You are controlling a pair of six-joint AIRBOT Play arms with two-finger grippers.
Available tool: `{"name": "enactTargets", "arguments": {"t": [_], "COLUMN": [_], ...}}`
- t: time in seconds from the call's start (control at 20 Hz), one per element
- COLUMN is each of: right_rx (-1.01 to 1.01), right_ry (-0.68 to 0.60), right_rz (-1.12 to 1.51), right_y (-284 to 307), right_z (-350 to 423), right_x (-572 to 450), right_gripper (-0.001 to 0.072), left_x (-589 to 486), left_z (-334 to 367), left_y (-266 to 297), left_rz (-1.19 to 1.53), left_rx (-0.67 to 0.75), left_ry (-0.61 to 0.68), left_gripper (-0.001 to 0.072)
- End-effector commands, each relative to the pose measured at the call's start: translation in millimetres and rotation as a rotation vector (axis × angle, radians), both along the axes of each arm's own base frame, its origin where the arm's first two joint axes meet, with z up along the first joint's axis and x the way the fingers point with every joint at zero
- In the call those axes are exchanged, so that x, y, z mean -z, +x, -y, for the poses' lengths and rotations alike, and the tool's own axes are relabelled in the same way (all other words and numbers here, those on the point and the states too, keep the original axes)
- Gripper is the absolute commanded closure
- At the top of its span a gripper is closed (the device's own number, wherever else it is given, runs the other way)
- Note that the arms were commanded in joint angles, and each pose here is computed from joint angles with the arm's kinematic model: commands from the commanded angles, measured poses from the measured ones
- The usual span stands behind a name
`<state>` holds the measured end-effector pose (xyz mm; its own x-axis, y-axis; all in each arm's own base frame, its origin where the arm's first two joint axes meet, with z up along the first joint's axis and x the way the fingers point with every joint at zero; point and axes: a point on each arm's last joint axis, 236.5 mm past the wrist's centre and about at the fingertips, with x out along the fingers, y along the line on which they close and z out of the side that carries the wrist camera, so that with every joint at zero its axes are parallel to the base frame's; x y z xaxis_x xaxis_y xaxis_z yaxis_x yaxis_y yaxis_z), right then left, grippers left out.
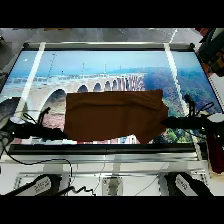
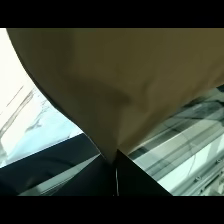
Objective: Fold the clothes and pants, and hang the long-sleeved shirts on hangers.
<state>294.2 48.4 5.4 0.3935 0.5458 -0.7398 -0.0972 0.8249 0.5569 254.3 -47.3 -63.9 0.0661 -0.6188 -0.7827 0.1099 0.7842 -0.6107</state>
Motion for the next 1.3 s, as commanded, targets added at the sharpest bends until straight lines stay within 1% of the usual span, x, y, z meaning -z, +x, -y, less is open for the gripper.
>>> {"name": "enactTargets", "arguments": {"t": [0.0, 0.2, 0.3, 0.35, 0.45, 0.6, 0.65, 0.75, 0.85, 0.95, 1.15, 1.2, 1.25], "right_rx": [0.03, 0.003, -0.008, 0.008, 0.091, 0.246, 0.279, 0.384, 0.498, 0.588, 0.612, 0.632, 0.647], "right_ry": [-0.018, 0.0, -0.022, -0.035, -0.028, 0.016, 0.028, 0.059, 0.055, 0.036, -0.002, -0.02, -0.035], "right_rz": [0.105, 0.125, 0.17, 0.202, 0.28, 0.355, 0.362, 0.381, 0.401, 0.41, 0.333, 0.32, 0.306], "right_y": [-9, -42, -50, -47, -23, 27, 43, 82, 119, 150, 191, 198, 203], "right_z": [-6, -26, -29, -26, -17, -1, 0, 5, 18, 31, 38, 44, 49], "right_x": [-46, -76, -87, -92, -101, -97, -92, -81, -71, -59, -14, -1, 11], "right_gripper": [0.0702, 0.0702, 0.0702, 0.0702, 0.0702, 0.0702, 0.0703, 0.0703, 0.0702, 0.0701, 0.07, 0.0681, 0.0477], "left_x": [-53, -84, -92, -96, -102, -105, -102, -96, -89, -72, -27, -17, -10], "left_z": [0, -1, -10, -15, -18, -10, -10, -18, -21, -20, -4, 2, 9], "left_y": [16, 12, 12, 18, 39, 83, 101, 135, 163, 184, 216, 223, 229], "left_rz": [0.146, 0.255, 0.295, 0.32, 0.375, 0.473, 0.498, 0.528, 0.555, 0.548, 0.479, 0.464, 0.454], "left_rx": [0.011, -0.012, -0.038, -0.077, -0.153, -0.232, -0.282, -0.425, -0.518, -0.557, -0.52, -0.504, -0.488], "left_ry": [0.03, 0.087, 0.132, 0.144, 0.144, 0.121, 0.129, 0.133, 0.124, 0.136, 0.155, 0.155, 0.154], "left_gripper": [0.0695, 0.0695, 0.0696, 0.0696, 0.0696, 0.0696, 0.0696, 0.0696, 0.0696, 0.0696, 0.0695, 0.0677, 0.0584]}}
